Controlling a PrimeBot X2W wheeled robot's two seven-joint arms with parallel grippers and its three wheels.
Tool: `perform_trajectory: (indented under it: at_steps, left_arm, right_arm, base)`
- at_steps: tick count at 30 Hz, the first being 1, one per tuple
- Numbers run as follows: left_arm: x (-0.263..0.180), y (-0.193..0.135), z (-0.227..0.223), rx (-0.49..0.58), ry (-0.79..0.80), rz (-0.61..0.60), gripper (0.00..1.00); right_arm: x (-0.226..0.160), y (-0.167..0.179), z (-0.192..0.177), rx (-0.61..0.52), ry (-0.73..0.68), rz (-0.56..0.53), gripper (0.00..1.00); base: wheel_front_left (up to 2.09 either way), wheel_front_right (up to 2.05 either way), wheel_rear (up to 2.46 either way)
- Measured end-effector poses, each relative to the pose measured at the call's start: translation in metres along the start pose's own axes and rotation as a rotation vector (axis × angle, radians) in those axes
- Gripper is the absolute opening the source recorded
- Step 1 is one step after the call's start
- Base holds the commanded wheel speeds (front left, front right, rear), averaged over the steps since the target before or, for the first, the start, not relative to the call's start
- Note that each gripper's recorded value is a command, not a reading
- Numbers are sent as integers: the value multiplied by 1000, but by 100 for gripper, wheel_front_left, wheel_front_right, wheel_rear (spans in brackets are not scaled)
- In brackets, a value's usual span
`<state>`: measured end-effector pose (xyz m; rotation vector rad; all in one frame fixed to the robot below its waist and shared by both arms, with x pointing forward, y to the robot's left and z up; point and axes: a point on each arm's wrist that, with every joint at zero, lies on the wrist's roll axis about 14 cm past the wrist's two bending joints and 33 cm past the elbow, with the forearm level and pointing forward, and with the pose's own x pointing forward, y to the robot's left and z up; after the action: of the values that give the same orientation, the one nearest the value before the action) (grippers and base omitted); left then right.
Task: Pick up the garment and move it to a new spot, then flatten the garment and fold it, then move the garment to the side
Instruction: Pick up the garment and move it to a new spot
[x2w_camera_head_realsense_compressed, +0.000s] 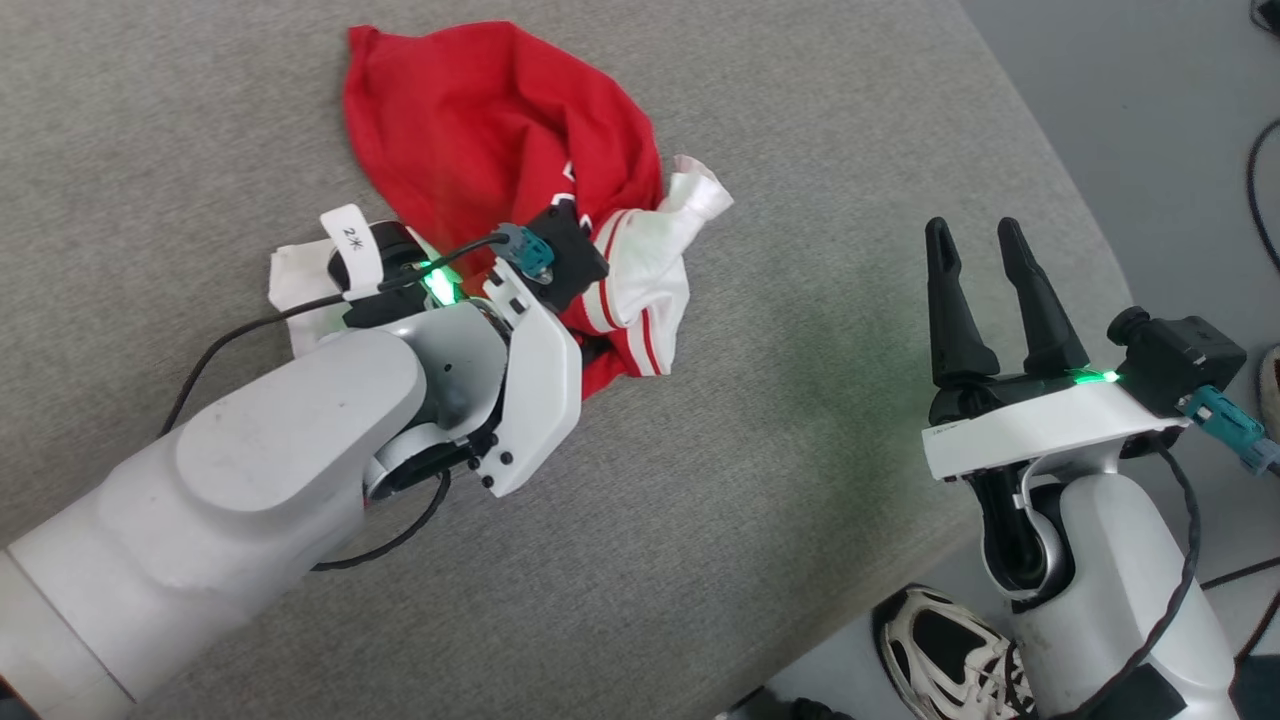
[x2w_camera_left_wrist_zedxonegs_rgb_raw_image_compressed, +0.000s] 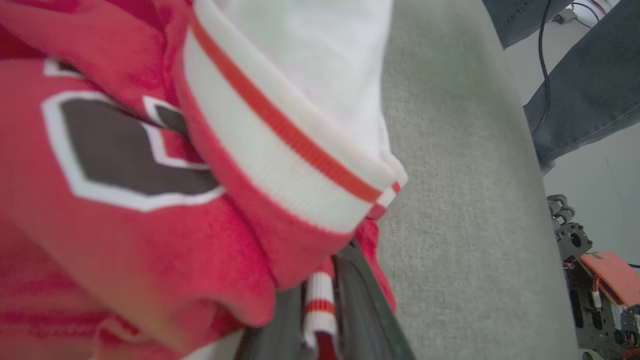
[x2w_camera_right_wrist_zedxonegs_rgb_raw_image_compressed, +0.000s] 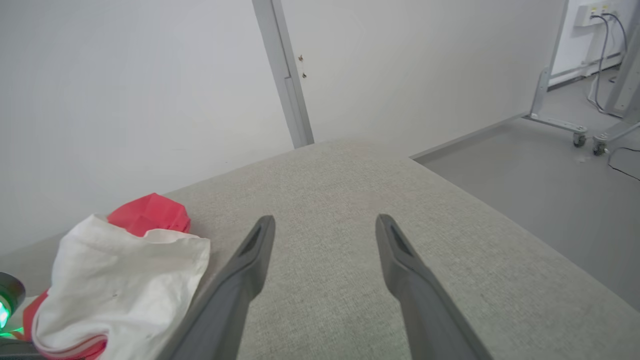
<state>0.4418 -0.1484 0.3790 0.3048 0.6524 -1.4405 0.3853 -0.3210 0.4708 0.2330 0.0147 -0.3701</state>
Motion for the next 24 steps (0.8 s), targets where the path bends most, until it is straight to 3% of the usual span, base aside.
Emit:
perform_trajectory:
  at_steps: [2,3,5,17,24]
  left_arm:
    - [-2,1,-1,-2,0,6,41]
    - [-4,1,-1,-1,-3,11,41]
    - [-9,1,0,16,-16,23,100]
    - [-84,11,48,-107,-333,146,100]
    - [-167,56,-19,-363,-482,474,100]
  right_arm:
    - [2,3,-1,0,0,9,100]
    - [4,6,-1,-4,0,17,100]
    - [7,11,-1,-12,-3,34,100]
    - [26,61,-6,-70,-14,174,100]
    - [28,98,-11,-109,-16,271,100]
  base:
    - [0,0,0]
    - [0,0,0]
    - [0,0,0]
    - [0,0,0]
    - [0,0,0]
